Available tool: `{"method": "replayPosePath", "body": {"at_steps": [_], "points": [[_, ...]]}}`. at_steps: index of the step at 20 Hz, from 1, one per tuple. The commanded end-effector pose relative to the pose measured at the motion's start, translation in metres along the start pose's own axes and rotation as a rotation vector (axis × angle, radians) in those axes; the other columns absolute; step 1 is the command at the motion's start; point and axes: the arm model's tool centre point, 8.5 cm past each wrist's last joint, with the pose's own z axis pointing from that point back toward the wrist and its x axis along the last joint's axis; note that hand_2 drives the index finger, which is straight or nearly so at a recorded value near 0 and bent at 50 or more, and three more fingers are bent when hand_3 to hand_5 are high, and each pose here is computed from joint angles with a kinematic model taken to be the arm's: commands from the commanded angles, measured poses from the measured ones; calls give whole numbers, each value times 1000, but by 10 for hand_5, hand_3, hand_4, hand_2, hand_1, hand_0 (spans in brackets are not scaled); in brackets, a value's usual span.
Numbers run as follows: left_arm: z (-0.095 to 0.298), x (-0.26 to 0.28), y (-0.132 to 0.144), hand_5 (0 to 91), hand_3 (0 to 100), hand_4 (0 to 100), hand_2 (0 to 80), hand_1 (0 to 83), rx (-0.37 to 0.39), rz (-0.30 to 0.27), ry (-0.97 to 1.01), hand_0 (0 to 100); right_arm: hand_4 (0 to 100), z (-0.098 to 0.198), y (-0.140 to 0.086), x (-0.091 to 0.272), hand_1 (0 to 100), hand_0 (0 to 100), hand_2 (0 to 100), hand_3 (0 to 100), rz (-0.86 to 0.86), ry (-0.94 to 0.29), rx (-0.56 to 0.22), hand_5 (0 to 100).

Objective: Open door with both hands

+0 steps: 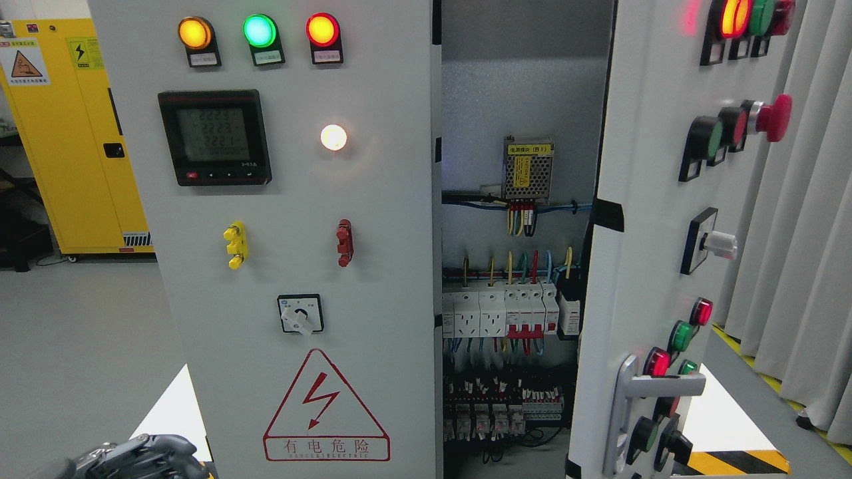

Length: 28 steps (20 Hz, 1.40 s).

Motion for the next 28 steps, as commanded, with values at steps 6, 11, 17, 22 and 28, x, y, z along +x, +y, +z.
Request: {"method": "replayPosePath", "body": {"at_steps": [6, 11, 17, 22, 28], "points": [[-100, 36, -16, 0, 349, 187, 164, 182, -258, -88, -1, 64, 0, 0, 0, 0, 60, 215, 0, 0, -2, -1, 0, 0], [-137, 39, -12, 0, 204, 112, 152, 180, -270, -65, -27, 62, 0, 0, 0, 0, 61, 215, 0, 0, -2, -1, 1, 0], [-179, 45, -18, 0, 116, 70, 115, 187, -318, -3, -50, 63, 0, 0, 0, 0, 62, 215, 0, 0, 0, -1, 0, 0], [-237, 68, -29, 0, 96, 75, 70, 164, -389, 82, -84, 55, 0, 0, 0, 0, 62, 215, 0, 0, 0, -1, 2, 0], [-296, 79, -59, 0, 32, 75, 34, 139, -489, 143, -77, 28, 0, 0, 0, 0, 63, 214, 0, 0, 0, -1, 0, 0]]}}
